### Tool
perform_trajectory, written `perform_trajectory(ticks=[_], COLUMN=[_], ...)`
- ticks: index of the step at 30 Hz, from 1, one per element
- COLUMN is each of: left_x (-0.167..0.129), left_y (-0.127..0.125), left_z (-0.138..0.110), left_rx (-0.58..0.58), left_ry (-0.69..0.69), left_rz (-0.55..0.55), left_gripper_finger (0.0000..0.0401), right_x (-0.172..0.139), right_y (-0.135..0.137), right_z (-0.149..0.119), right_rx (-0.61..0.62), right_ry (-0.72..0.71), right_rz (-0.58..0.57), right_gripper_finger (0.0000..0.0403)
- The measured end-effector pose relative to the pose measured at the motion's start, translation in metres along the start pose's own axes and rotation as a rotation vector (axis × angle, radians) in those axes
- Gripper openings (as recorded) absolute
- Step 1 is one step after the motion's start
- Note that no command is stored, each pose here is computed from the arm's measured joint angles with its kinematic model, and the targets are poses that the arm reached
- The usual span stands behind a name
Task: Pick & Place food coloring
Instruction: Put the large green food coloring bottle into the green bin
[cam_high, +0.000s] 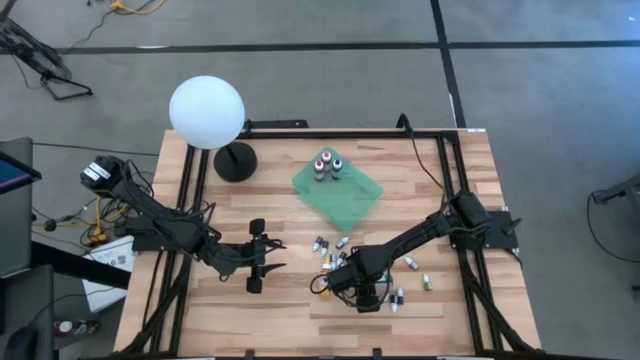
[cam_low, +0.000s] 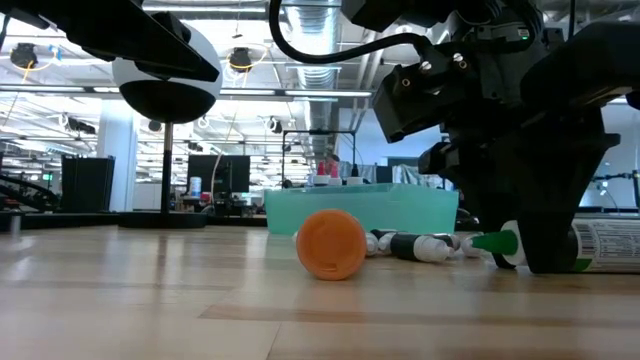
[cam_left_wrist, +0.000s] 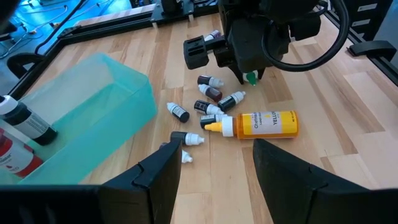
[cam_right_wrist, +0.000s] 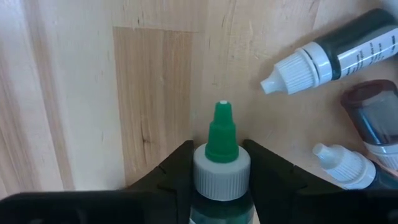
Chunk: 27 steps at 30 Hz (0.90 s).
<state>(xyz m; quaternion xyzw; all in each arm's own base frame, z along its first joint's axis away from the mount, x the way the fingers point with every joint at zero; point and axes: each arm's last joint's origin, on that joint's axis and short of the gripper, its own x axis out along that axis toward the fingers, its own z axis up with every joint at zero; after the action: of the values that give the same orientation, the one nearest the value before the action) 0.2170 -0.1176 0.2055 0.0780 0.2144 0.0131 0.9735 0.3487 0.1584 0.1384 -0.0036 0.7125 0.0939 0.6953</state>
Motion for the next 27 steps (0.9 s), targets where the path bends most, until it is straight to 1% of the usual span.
perform_trajectory(ticks=[6,13,20,27], left_x=[0.0000,0.0000,0.0000,0.0000], left_y=[0.0000,0.0000,0.0000,0.0000], left_z=[0.0000,0.0000,0.0000,0.0000], left_rx=[0.000,0.000,0.000,0.000], left_ry=[0.000,0.000,0.000,0.000], left_rz=[0.000,0.000,0.001,0.001], left_gripper_finger=[0.0194,0.0194,0.0194,0.0194], right_x=[0.0000,0.0000,0.0000,-0.0089], right_y=[0.0000,0.0000,0.0000,0.0008], right_z=[0.0001,0.0001,0.0001,0.0062], right_rx=[0.000,0.000,0.000,0.003], right_ry=[-0.001,-0.001,-0.001,-0.013], right_rz=[0.000,0.000,0.001,0.005], right_gripper_finger=[0.0133,0.0119,0.0127,0.0117])
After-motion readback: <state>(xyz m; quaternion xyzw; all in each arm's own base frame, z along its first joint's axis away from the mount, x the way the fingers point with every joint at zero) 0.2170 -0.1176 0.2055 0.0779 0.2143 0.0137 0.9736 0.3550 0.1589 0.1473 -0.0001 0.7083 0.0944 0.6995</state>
